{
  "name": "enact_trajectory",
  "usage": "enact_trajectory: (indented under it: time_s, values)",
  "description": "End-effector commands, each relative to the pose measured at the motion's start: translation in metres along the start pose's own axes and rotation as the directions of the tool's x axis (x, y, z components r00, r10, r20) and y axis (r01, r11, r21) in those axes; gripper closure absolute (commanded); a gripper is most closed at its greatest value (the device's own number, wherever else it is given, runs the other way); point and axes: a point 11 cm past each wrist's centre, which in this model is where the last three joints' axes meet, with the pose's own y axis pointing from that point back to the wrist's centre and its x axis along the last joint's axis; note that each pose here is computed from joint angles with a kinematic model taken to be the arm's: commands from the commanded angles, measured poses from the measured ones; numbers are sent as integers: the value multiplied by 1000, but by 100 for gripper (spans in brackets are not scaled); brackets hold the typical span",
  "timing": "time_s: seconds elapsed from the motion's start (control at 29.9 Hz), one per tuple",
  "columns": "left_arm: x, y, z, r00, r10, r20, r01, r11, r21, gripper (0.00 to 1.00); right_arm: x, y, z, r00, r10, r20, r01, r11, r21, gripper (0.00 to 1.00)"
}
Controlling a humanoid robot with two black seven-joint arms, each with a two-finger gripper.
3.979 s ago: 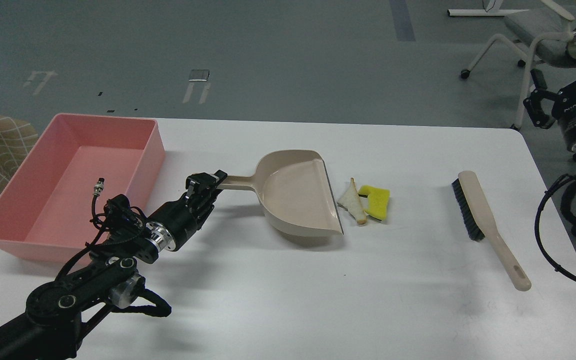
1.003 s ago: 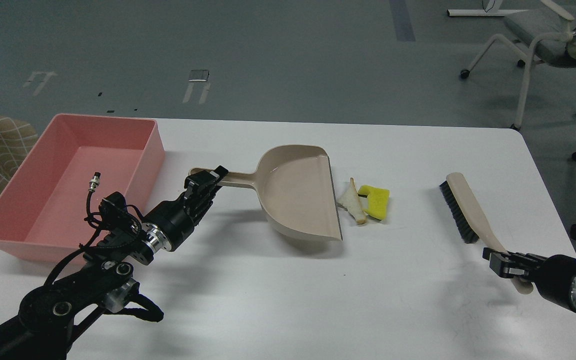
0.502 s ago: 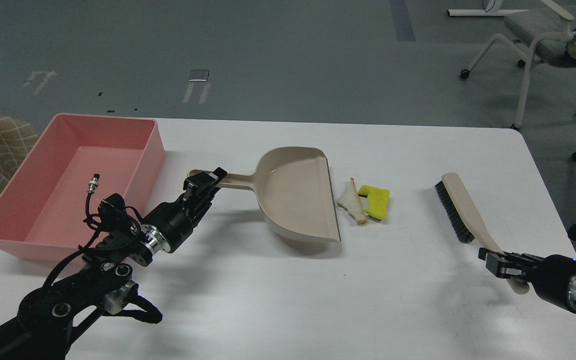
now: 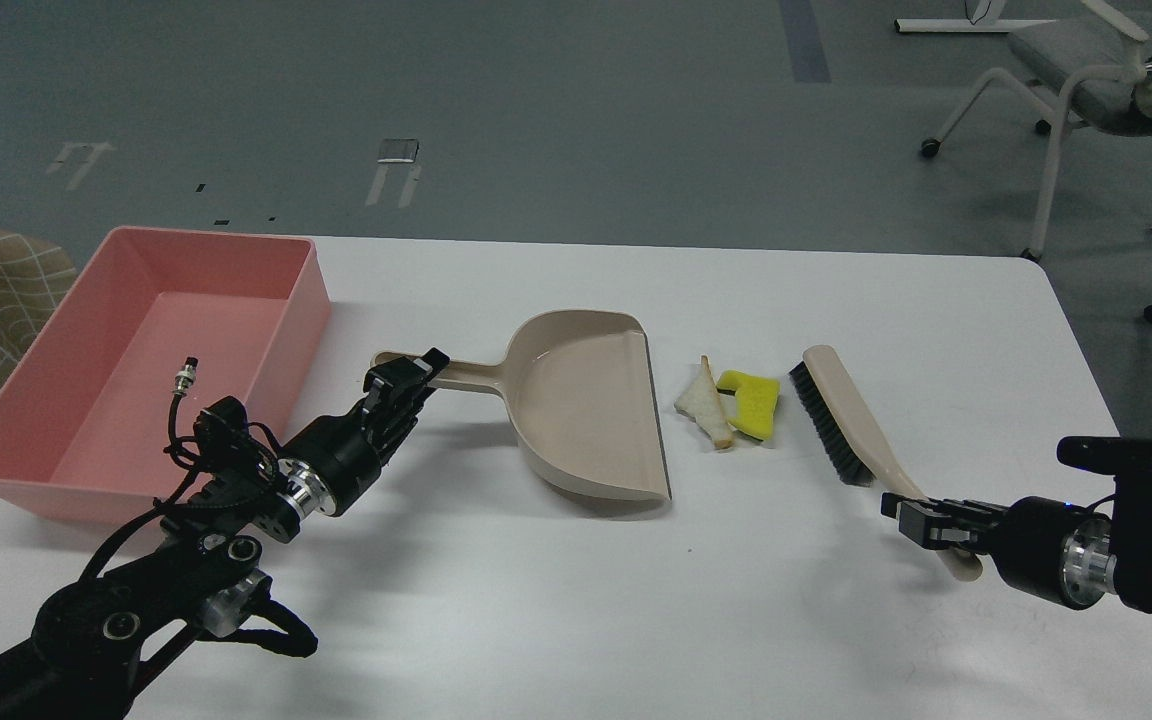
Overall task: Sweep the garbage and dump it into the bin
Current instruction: 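Sweep the sponge and scrap into the dustpan with the right-held brush, then lift the brush back and sweep again toward the dustpan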
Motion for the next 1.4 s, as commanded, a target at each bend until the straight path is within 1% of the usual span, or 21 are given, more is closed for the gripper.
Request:
enact_trajectory:
  time_s: [0.0,0.13,0.33,0.47,0.6,0.67,0.8,0.94,1.0,1.04,1.14,1.27,1.37]
  values:
    - [-1,-1,0,1000,-2,-1,2,1000,-2,100,13,-6,-20,1000,-4,-25,5,999,51,100]
    - [-2,-1,1,1000,-2,-3,2,1000,-2,100,20,-12,-34,999,-27,-44,30,997,65,100]
    - [-2,-2,1,1000,-3,-4,3,1000,-5,100,25,-43,-80,997,-43,-56,50,990,128,100]
    - [-2,-3,2,1000,-3,-4,3,1000,-8,100,31,-63,-114,993,-48,-106,66,982,175,100]
    - [-4,-5,4,1000,-5,-8,5,1000,-14,100,30,-77,-135,989,-61,-135,87,976,198,100]
    - [-4,-5,5,1000,-4,-9,4,1000,-16,100,31,-83,-153,989,-53,-137,83,970,230,100]
    - [-4,-7,6,1000,-6,-6,6,1000,-19,100,36,-85,-169,990,-36,-134,71,961,266,100]
    - [-3,-7,8,1000,-6,-4,6,1000,-22,100,65,-68,-178,992,55,-115,-17,951,308,100]
    - [-3,-7,7,1000,-6,-6,6,1000,-20,100,75,-59,-174,990,84,-111,-46,951,306,100]
    - [-4,-7,6,1000,-6,-6,6,1000,-18,100,85,-50,-160,989,108,-103,-76,958,278,100]
    - [-5,-6,5,1000,-5,-7,5,1000,-16,100,96,-31,-138,988,129,-81,-106,964,244,100]
    - [-5,-7,5,1000,-5,-11,4,1000,-15,100,93,-20,-105,991,109,-72,-96,982,164,100]
    - [-1,-4,1,1000,6,3,-6,1000,0,100,77,-19,-90,996,76,-48,-69,989,132,100]
